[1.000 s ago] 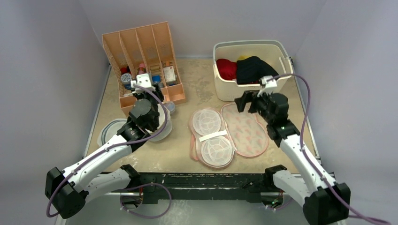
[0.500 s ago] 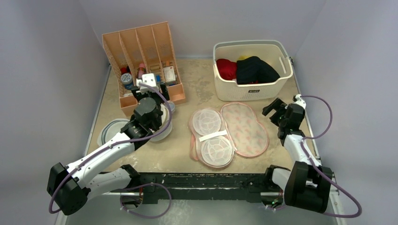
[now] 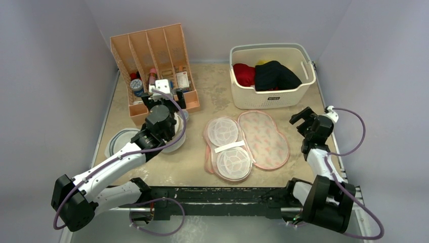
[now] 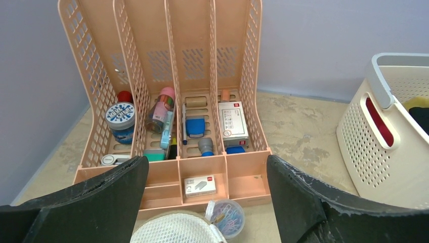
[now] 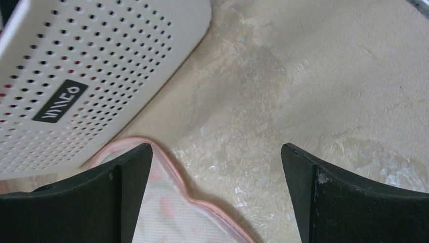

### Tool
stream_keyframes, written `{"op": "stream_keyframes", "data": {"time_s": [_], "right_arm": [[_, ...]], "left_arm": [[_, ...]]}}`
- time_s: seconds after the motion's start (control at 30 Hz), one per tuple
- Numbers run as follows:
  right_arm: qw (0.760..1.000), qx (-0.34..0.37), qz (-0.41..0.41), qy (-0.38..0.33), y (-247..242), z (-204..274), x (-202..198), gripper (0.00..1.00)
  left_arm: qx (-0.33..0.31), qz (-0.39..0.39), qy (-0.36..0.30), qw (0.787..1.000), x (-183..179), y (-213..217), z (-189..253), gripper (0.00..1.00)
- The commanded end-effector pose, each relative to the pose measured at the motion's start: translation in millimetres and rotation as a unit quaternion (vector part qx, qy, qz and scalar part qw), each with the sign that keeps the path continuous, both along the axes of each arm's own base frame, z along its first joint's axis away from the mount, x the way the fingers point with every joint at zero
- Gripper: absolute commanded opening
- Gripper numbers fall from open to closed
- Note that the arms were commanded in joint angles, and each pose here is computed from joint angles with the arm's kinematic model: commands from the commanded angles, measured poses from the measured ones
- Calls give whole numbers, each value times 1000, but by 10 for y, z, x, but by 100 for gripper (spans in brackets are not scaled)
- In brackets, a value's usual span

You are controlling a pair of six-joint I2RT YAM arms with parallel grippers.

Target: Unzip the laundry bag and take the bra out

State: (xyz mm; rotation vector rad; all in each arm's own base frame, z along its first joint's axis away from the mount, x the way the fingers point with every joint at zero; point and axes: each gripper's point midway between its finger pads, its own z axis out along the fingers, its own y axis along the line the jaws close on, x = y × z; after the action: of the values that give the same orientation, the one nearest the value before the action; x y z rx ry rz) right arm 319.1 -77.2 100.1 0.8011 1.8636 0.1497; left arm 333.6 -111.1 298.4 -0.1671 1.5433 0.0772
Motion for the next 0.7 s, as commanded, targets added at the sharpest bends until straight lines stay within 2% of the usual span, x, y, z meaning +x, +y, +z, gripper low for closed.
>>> {"op": "stream_keyframes", "data": {"time_s": [0.0, 0.2, 0.37, 0.57, 0.67], "right_arm": [[1000, 11, -1, -1, -23, -19, 61, 100], [997, 43, 44, 35, 142, -232, 90, 100], [998, 21, 50, 43, 103, -208, 102, 100], [990, 69, 102, 73, 324, -415, 111, 100], [983, 87, 137, 91, 427, -534, 161, 96]], "left_arm": [[-18, -6, -32, 999, -7, 4, 305, 87], [-23, -23, -36, 999, -6, -52, 335, 88], [-17, -27, -31, 999, 18, -82, 341, 89], [-26, -32, -39, 998, -9, -80, 397, 89], [-28, -31, -41, 998, -19, -67, 420, 90]]}}
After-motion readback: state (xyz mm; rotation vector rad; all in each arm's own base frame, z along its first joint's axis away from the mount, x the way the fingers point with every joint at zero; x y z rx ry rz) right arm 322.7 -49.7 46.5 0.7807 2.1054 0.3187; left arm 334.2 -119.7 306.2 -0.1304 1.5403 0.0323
